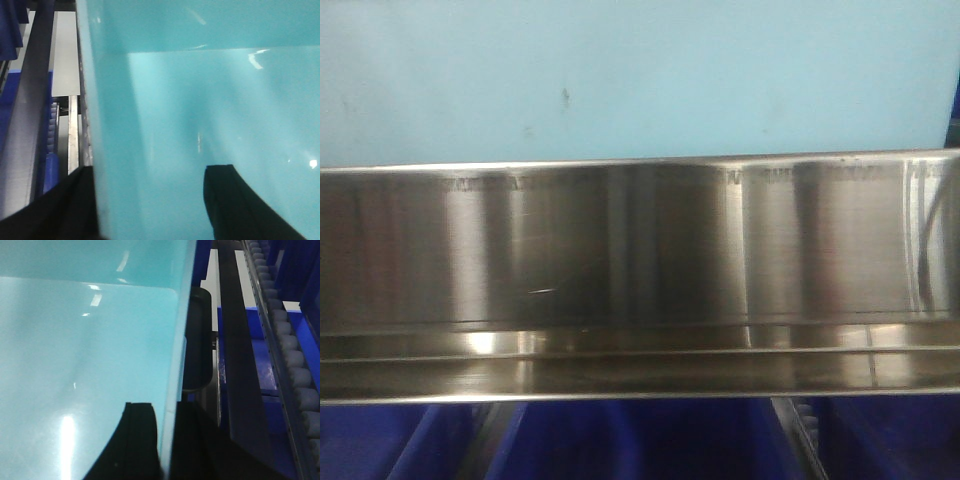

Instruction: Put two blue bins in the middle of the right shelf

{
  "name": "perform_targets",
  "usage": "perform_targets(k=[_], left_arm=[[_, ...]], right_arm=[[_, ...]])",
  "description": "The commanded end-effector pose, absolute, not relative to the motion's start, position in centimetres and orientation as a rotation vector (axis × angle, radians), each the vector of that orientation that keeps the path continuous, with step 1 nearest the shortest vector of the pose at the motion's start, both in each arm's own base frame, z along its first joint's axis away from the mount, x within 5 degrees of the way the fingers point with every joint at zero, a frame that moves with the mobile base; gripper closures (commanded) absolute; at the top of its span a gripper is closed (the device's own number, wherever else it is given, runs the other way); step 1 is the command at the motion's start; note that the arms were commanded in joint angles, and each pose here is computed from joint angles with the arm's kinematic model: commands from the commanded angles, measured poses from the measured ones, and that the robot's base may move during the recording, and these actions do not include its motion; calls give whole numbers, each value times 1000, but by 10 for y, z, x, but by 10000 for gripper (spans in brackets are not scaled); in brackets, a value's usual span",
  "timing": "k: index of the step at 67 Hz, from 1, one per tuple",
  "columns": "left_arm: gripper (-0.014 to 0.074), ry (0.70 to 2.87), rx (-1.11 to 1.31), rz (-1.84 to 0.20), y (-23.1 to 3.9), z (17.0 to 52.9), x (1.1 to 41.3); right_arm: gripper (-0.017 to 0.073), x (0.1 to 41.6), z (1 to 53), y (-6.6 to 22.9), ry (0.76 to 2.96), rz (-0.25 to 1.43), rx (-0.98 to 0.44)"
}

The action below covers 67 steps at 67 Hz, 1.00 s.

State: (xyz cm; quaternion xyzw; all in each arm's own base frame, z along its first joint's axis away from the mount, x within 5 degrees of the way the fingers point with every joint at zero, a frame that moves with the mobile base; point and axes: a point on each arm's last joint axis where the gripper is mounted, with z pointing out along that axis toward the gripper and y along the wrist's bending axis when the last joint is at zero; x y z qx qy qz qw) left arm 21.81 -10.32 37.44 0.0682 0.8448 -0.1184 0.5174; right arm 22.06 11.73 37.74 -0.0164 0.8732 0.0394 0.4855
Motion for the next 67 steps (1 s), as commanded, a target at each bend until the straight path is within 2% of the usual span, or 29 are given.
perform_targets(k=[1,6,13,29,40,48,54,67], left_arm=[[254,1940,186,-354,-108,386,215],[254,1940,186,-354,-108,386,215],[254,1931,182,-356,-106,389,212],[254,2000,90,-346,-98,409,205],[254,2186,-62,-293,-91,426,204],[254,2332,-121,-224,-92,434,210],[254,2432,-147,-164,-95,432,216],[254,2498,-137,-214,-106,422,225]], right_arm=[[446,221,379,123,2098,130,-78],[287,220,378,120,2114,109,-66],[217,217,383,116,2118,93,-43],[218,206,414,103,2092,97,52],[218,194,430,100,2231,134,108],[218,186,431,100,2363,126,98],[218,188,432,104,2375,141,70],[221,190,421,120,2478,241,-16]])
